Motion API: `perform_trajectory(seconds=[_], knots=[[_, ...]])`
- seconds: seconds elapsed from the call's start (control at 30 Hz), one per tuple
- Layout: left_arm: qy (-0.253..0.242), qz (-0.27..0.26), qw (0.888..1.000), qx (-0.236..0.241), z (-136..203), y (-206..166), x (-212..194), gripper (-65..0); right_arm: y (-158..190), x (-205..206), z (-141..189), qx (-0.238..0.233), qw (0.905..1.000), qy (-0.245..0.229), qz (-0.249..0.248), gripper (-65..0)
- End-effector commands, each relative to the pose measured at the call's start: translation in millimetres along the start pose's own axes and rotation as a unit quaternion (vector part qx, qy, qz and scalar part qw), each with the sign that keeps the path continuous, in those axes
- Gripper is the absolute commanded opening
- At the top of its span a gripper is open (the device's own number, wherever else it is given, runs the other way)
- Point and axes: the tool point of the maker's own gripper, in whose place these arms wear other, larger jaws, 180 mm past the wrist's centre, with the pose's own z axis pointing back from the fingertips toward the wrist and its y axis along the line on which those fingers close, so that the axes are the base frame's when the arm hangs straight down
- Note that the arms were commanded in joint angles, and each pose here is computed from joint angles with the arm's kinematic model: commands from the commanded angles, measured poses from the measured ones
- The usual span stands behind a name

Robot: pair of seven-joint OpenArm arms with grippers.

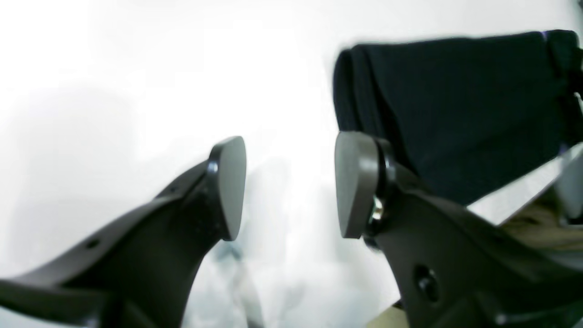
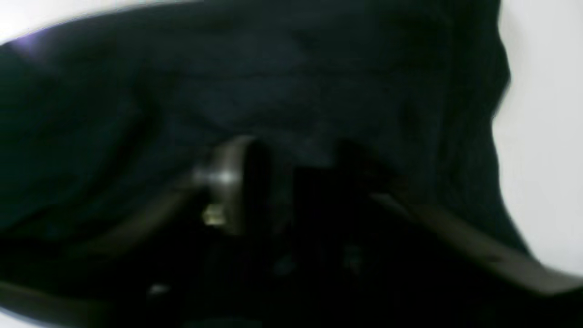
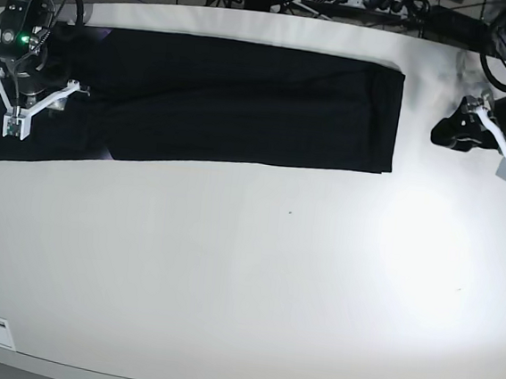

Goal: Fold the T-shirt properly
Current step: 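Release the folded hem and reposition both grippers at the strip ends, then grasp the strip end with the left gripper and pull it inward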

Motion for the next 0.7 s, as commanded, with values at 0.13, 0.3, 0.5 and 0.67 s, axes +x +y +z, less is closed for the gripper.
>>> perform_trajectory(seconds=[0.13,0.3,0.5,0.67], knots=[[-0.013,0.057,0.998,0.009,-11.3,-4.3,-28.0,-32.0,3.0,18.6,12.0,0.007,0.9991,-0.025,0.033,-26.9],[-0.032,0.102,0.994,0.008,-31.3,-14.2,-40.4,-28.9,5.9,16.0,12.0,0.015,0.9989,-0.018,0.041,-26.9],[-0.007,0.112,0.992,-0.065,-66.9,-61.4,-56.5,-29.0,5.8,16.0,12.0,0.015,0.9989,-0.018,0.042,-26.9],[0.02,0.092,0.989,-0.118,-96.5,-102.5,-63.4,-29.0,7.4,16.0,12.1,0.019,0.9985,-0.018,0.048,-26.9]])
